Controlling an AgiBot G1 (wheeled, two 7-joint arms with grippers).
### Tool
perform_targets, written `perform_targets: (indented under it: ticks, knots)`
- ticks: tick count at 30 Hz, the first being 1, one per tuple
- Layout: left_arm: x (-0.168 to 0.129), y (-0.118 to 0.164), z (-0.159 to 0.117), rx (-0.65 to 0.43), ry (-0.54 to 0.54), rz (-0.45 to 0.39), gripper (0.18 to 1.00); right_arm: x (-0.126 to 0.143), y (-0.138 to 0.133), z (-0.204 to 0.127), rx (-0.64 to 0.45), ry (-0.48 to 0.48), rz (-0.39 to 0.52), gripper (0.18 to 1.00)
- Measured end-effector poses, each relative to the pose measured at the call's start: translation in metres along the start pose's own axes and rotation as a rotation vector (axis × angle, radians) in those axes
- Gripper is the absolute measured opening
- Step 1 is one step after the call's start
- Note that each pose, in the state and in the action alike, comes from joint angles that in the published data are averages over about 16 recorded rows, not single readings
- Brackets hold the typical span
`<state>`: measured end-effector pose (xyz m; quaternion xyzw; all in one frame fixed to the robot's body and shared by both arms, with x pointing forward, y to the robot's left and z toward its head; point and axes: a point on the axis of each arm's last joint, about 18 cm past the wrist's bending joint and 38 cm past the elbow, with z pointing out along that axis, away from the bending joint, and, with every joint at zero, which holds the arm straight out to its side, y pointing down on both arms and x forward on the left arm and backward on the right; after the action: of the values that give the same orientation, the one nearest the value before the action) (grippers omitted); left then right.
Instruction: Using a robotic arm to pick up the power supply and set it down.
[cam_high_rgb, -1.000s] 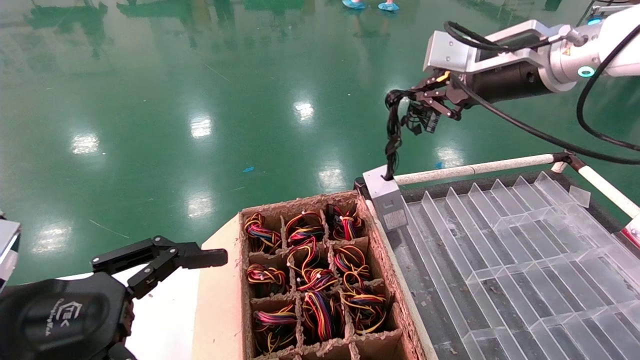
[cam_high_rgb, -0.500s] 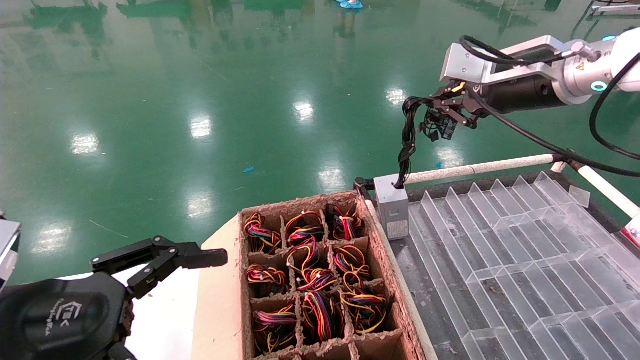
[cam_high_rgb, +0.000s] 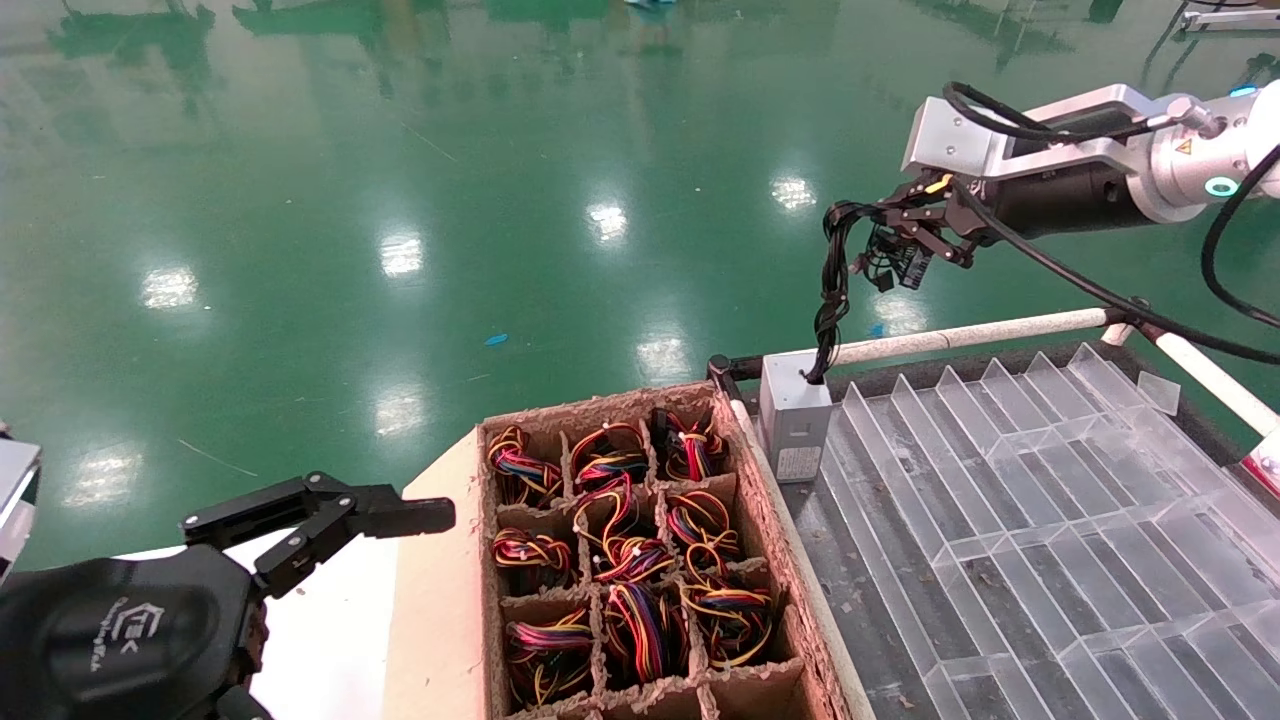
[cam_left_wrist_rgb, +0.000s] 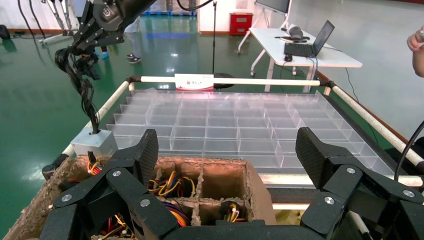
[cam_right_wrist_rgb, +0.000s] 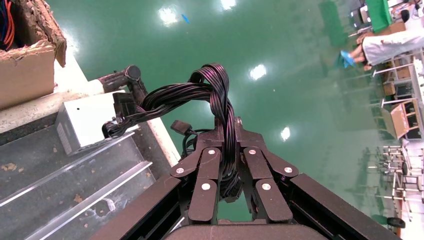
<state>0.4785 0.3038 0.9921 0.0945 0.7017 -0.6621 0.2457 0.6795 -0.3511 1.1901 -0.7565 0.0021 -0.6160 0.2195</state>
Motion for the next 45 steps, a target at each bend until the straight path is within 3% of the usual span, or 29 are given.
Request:
perform_targets:
  ticks: [10, 23, 35, 45]
  knots:
    - [0.000, 0.000, 0.000, 0.000, 0.000, 0.000, 1.000, -0.002, 0.001, 0.000, -0.001, -0.004, 0.004, 0.220]
    - [0.000, 0.000, 0.000, 0.000, -0.001, 0.000, 1.000, -0.016, -0.005, 0.015, 0.007, -0.044, 0.006, 0.331]
    - [0.000, 0.000, 0.000, 0.000, -0.001, 0.000, 1.000, -0.033, -0.011, 0.029, 0.034, -0.081, 0.048, 0.557]
    - [0.000, 0.000, 0.000, 0.000, -0.001, 0.000, 1.000, -0.051, -0.009, 0.035, 0.128, -0.094, 0.141, 0.796]
